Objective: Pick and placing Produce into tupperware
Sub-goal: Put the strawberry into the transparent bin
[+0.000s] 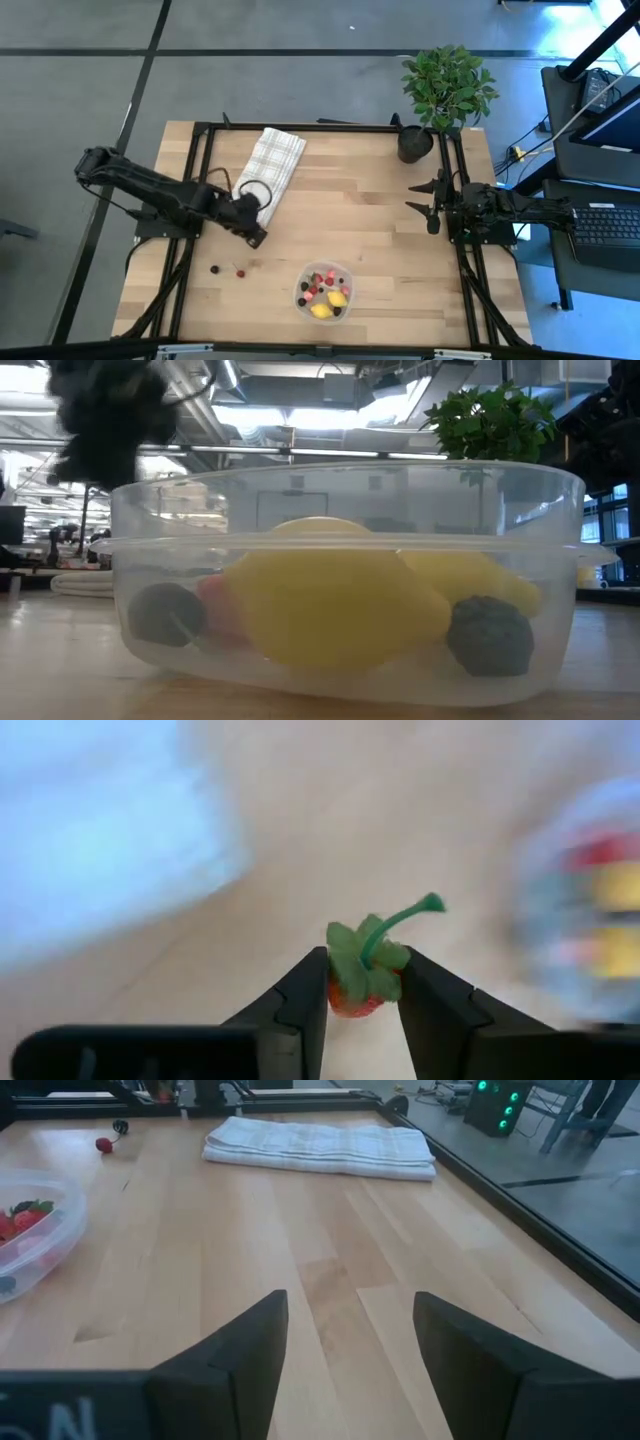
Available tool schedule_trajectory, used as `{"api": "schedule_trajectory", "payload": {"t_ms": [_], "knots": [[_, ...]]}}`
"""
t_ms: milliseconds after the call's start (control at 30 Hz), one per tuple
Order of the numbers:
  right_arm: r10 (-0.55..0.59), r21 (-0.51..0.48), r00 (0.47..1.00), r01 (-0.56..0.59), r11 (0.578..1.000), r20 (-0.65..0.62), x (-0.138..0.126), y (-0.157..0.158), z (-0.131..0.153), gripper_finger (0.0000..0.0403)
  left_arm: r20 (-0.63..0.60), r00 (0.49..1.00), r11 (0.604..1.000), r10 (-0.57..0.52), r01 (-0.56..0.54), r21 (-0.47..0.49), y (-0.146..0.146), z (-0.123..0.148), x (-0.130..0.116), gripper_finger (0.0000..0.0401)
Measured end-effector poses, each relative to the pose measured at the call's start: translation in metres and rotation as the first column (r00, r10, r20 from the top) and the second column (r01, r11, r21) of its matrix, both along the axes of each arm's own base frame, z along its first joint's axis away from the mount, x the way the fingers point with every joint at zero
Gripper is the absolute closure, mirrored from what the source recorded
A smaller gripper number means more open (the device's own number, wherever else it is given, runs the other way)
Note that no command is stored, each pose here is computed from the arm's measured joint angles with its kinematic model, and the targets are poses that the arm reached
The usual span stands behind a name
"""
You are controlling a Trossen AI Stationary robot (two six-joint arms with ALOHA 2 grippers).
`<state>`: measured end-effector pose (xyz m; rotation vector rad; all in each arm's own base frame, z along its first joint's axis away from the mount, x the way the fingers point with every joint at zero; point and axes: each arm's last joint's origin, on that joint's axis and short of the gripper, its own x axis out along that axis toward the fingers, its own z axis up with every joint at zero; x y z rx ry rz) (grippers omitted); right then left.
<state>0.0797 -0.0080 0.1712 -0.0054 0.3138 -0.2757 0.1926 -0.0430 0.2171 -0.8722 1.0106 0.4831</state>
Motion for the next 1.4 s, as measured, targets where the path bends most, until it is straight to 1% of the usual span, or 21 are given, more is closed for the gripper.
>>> {"api": "schedule_trajectory", "payload": {"t_ms": [67,100,167,233,300,367,500,567,633,700,733,833,933,1033,1100,1400], "knots": [[0.005,-0.016,1.000,-0.005,1.000,0.000,0.000,0.000,0.000,0.0184,0.165,0.984,0.997,-0.068,0.064,0.032,0.000,0.018,0.015,0.0305],[0.006,-0.019,1.000,-0.006,1.000,0.000,0.000,0.000,0.001,0.0184,0.251,0.962,0.994,-0.108,0.097,0.059,-0.001,0.027,0.022,0.0306],[0.005,-0.019,1.000,-0.005,1.000,0.002,0.000,0.000,0.001,0.0184,0.390,0.901,0.980,-0.190,0.151,0.129,-0.002,0.041,0.036,0.0306],[0.006,-0.019,1.000,-0.006,1.000,0.003,0.000,0.000,0.001,0.0184,0.471,0.835,0.957,-0.283,0.213,0.197,-0.005,0.048,0.048,0.0307],[0.006,-0.019,1.000,-0.006,1.000,0.003,0.000,0.000,0.001,0.0184,0.519,0.774,0.930,-0.362,0.264,0.254,-0.008,0.051,0.060,0.0307],[0.005,-0.019,1.000,-0.005,1.000,0.005,0.000,0.000,0.001,0.0184,0.520,0.741,0.904,-0.425,0.312,0.293,-0.014,0.045,0.071,0.0307],[0.005,-0.018,1.000,-0.005,1.000,0.006,0.000,0.000,0.001,0.0184,0.474,0.714,0.855,-0.516,0.394,0.338,-0.024,0.023,0.097,0.0307],[0.005,-0.018,1.000,-0.005,1.000,0.007,0.000,0.000,0.001,0.0184,0.474,0.676,0.825,-0.565,0.435,0.361,-0.031,0.012,0.110,0.0307],[0.006,-0.018,1.000,-0.006,1.000,0.006,0.000,0.000,0.001,0.0184,0.487,0.624,0.791,-0.611,0.478,0.380,-0.039,0.005,0.123,0.0307],[0.005,-0.017,1.000,-0.005,1.000,0.005,0.000,0.000,0.001,0.0184,0.495,0.593,0.771,-0.635,0.515,0.374,-0.047,-0.001,0.134,0.0307],[0.005,-0.016,1.000,-0.004,1.000,0.006,0.000,0.000,0.001,0.0184,0.490,0.584,0.761,-0.647,0.531,0.372,-0.051,-0.003,0.139,0.0307],[0.004,-0.015,1.000,-0.004,1.000,0.006,0.000,0.000,0.001,0.0184,0.455,0.551,0.712,-0.700,0.589,0.382,-0.063,-0.013,0.151,0.0307],[0.005,-0.015,1.000,-0.005,1.000,0.005,0.000,0.000,0.001,0.0184,0.431,0.529,0.677,-0.731,0.639,0.364,-0.073,-0.023,0.161,0.0307],[0.005,-0.015,1.000,-0.005,1.000,0.005,0.000,0.000,0.001,0.0184,0.393,0.522,0.648,-0.757,0.675,0.353,-0.078,-0.035,0.167,0.0307],[0.005,-0.015,1.000,-0.005,1.000,0.005,0.000,0.000,0.001,0.0184,0.371,0.523,0.637,-0.767,0.689,0.346,-0.080,-0.041,0.172,0.0307],[0.004,-0.014,1.000,-0.004,1.000,0.001,0.000,0.000,0.000,0.0184,0.314,0.548,0.629,-0.775,0.713,0.309,-0.082,-0.069,0.179,0.0307]]}}
